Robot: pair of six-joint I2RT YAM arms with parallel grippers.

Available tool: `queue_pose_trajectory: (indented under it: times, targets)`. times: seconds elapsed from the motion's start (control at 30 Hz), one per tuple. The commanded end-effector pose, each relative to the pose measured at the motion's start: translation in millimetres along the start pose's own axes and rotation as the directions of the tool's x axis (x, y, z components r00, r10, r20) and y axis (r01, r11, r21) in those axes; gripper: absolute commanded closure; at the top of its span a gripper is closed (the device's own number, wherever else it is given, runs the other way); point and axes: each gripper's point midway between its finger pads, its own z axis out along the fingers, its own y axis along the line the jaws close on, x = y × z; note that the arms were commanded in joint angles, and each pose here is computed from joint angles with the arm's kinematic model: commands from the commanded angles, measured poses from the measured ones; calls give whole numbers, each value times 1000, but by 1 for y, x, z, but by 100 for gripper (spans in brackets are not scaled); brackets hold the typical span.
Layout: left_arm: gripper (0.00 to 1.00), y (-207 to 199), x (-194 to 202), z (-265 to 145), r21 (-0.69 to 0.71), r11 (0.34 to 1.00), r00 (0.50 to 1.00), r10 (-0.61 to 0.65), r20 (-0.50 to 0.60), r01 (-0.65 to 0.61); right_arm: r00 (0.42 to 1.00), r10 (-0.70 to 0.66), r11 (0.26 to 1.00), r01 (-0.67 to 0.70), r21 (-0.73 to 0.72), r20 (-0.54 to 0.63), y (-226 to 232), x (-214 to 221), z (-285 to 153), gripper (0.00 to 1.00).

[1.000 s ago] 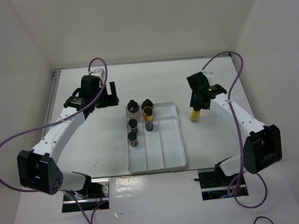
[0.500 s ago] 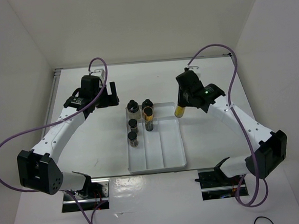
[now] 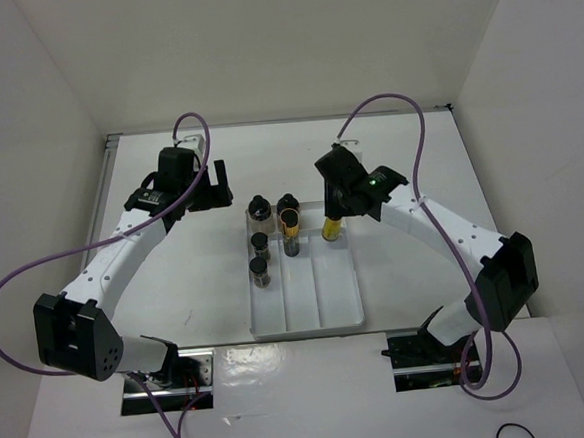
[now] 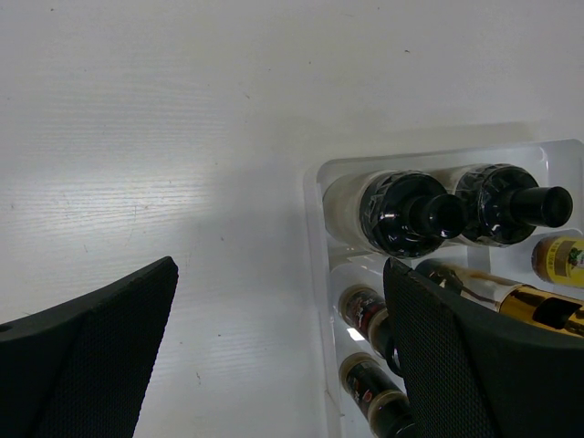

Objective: Organize the condiment bottles

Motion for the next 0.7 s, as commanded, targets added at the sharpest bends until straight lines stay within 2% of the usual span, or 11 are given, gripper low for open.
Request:
queue_pose_trajectory:
  times: [0.0,0.17,0.5,0.57,0.6,0.63,0.67]
  targets:
    - [1,-2,-7,-5,19,1000,999,8,34,-9,996,39,999,-36,-40,82,16,-18,6,100]
    - [1,-2,-7,-5,19,1000,999,8,34,-9,999,14,1000,-13,-19,35,21,1,23,100]
    - [1,-1,-5,-2,16,1000,1000,9,25,-9,999,11,1000,-11,-1,32,22,11,39,98]
    - [1,0,-6,-2,7,1000,1000,9,28,-9,1000,7,1000,-7,5,24,22,13,42,85]
    - [1,0,-6,-2,7,1000,1000,9,28,-9,1000,16,1000,-16,4,24,23,13,42,75]
    - [1,0,-6,-2,7,1000,1000,9,28,-9,1000,16,1000,-16,4,24,23,13,42,59]
    - [1,0,-6,-2,7,1000,1000,9,28,-9,1000,13,1000,-13,9,17,21,15,42,52]
